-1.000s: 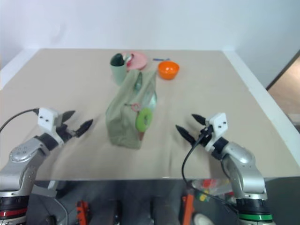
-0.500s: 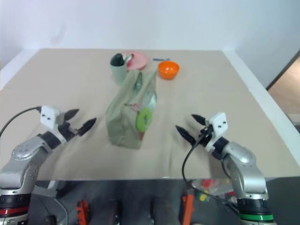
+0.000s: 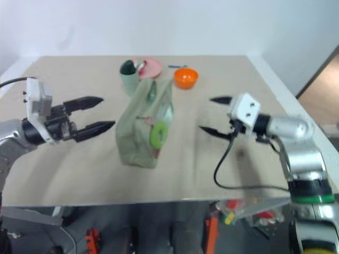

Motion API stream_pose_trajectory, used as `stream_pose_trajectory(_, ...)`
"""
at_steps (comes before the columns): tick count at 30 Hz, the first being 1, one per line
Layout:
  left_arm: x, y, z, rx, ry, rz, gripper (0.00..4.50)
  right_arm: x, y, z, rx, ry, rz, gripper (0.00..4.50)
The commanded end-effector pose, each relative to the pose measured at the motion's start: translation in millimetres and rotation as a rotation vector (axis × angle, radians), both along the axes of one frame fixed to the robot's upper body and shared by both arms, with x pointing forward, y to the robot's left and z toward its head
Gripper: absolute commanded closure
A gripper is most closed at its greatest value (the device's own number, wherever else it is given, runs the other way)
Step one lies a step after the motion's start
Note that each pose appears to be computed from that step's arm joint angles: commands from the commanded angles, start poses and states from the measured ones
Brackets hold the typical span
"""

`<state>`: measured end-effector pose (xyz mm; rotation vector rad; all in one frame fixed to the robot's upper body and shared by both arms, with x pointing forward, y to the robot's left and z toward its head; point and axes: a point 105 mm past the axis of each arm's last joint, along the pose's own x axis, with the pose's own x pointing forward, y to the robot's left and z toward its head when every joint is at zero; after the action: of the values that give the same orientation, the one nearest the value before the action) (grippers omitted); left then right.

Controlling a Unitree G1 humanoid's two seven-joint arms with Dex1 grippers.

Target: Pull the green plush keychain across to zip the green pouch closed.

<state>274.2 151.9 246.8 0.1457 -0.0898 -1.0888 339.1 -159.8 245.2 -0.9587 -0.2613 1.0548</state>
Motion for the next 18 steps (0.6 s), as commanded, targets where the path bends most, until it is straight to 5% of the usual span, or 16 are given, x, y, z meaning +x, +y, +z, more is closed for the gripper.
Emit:
stream_pose_trajectory(1, -6.4, -5.0, 2.4, 0.038, -0.018, -0.044, 0.00, 6.0, 31.8, 28.2, -0.122, -0.143, 0.165, 0.06)
stream_pose_trajectory(9, -2.1, -11.4, -3.0, 0.015, -0.038, -0.006, 0.00, 18.5, 82.3, 53.8, -0.278, -0.359, 0.378, 0.06)
stream_pose_trajectory(15, -1.9, -6.8, 1.1, -0.004, -0.053, 0.029, 0.00, 14.5, 104.6, 39.1, -0.405, -0.446, 0.515, 0.06)
stream_pose_trajectory(18, -1.9, -6.0, 0.7, -0.008, -0.054, 0.040, 0.00, 14.9, 107.9, 34.0, -0.433, -0.461, 0.539, 0.90)
